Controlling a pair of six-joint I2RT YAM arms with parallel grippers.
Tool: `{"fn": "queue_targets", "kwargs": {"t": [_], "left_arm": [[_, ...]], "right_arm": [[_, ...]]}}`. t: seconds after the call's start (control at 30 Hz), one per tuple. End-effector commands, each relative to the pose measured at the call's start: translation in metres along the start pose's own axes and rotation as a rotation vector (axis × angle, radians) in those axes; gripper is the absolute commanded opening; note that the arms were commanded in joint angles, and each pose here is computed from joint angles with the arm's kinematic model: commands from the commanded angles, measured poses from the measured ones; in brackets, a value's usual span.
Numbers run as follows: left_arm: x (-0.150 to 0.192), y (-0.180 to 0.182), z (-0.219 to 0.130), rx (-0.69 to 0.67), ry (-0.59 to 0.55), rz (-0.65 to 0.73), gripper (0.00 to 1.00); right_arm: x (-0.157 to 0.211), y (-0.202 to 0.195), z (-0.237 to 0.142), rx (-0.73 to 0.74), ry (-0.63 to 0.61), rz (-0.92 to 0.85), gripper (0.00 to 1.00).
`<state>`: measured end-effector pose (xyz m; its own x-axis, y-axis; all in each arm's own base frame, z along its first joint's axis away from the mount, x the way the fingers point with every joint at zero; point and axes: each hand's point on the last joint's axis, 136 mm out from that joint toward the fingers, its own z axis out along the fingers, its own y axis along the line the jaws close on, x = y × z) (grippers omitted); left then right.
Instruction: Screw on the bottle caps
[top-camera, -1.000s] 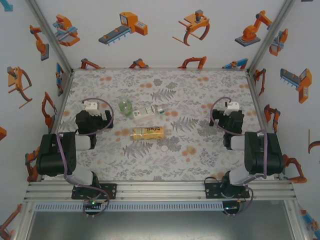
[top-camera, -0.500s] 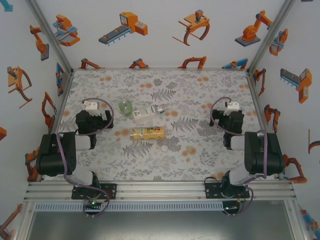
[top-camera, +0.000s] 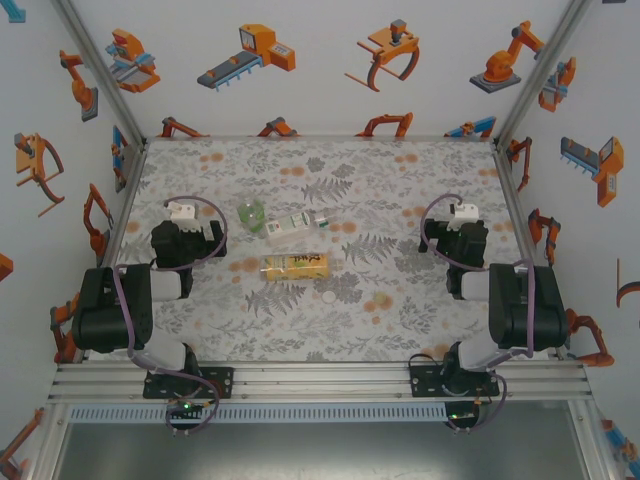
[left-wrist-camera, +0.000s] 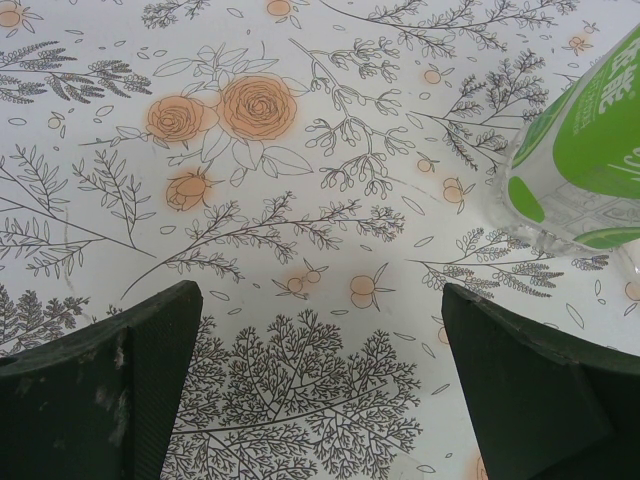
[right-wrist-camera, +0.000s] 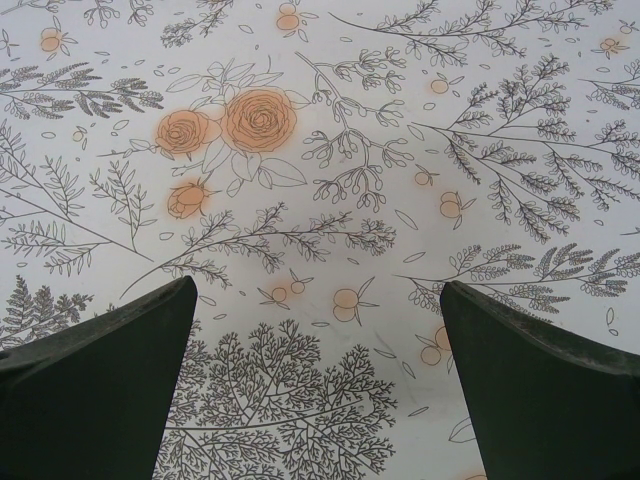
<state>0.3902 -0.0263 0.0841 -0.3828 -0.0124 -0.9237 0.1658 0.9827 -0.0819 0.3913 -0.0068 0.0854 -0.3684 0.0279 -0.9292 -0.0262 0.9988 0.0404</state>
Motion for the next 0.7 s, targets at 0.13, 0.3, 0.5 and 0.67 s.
{"fn": "queue_targets", "kwargs": {"t": [0.13, 0.3, 0.5, 0.67], "left_arm": [[-0.007, -0.003, -0.002, 0.018, -0.032, 0.020, 0.97], [-0.008, -0.003, -0.002, 0.019, -0.034, 0.018, 0.97], [-0.008, 0.023, 0.001, -0.136, -0.012, -0.030, 0.97], [-0.008, 0.022, 0.001, -0.147, -0.008, -0.025, 0.97]], "right_arm": [[-0.005, 0.001, -0.001, -0.012, -0.026, -0.015, 0.99], [-0.005, 0.001, -0.001, -0.014, -0.026, -0.013, 0.99], [-0.005, 0.001, -0.001, -0.013, -0.026, -0.014, 0.99], [-0.005, 0.001, -0.001, -0.011, -0.026, -0.013, 0.99]]}}
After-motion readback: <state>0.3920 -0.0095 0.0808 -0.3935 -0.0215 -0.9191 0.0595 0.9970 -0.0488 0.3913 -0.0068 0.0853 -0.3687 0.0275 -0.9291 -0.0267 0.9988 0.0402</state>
